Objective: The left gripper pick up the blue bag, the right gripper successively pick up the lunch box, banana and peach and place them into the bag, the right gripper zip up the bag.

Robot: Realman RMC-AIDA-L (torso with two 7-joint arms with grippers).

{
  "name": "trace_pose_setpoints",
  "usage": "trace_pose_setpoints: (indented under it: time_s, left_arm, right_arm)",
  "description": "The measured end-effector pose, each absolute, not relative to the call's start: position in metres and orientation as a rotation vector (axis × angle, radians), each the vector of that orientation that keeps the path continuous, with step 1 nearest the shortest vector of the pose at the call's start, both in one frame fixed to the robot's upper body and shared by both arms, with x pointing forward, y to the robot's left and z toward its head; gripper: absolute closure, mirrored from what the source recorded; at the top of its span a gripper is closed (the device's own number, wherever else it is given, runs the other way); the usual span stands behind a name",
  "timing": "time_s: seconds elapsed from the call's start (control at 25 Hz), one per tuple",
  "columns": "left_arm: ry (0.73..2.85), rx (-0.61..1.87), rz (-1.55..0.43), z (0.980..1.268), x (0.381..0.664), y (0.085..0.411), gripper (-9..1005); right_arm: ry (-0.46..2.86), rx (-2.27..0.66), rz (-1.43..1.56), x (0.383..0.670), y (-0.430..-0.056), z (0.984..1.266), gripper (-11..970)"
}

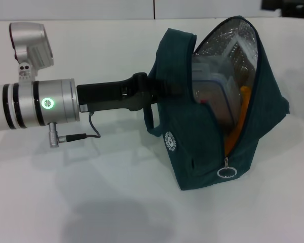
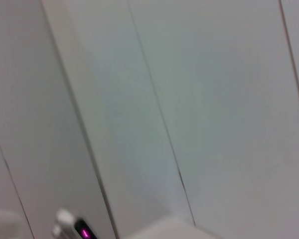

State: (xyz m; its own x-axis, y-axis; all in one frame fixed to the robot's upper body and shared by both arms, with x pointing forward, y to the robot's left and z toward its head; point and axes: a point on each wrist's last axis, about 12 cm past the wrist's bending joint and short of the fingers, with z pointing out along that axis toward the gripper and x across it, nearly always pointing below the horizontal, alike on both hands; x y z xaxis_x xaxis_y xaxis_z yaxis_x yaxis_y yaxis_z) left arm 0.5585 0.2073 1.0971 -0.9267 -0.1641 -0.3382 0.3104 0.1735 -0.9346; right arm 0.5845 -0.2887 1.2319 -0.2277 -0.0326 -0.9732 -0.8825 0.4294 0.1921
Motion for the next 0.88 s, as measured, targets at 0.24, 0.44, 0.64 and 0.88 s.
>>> trace_pose_setpoints:
  time_s: [0.24, 0.44, 0.64, 0.88]
  left_arm:
    - [2.094, 0.135, -1.806, 1.097, 0.558, 0.208, 964]
    - [2.094, 0.135, -1.806, 1.097, 0.558, 0.208, 964]
    - [2.093, 0.136, -1.804, 1.097, 0.558, 0.208, 964]
    - [2.090, 0.127, -1.797, 1.097, 0.559, 0.208, 964]
  right_arm:
    - [1.500, -0.869, 0.997, 0.564, -0.303, 1.228, 133]
    - [1.541, -0.774, 0.894, 0.559, -0.326, 1.210, 99]
    - [1.572, -0.681, 0.825, 0.563, -0.338, 1.195, 99]
    - [1.577, -0.662, 0.836, 0.575, -0.329, 1.181, 100]
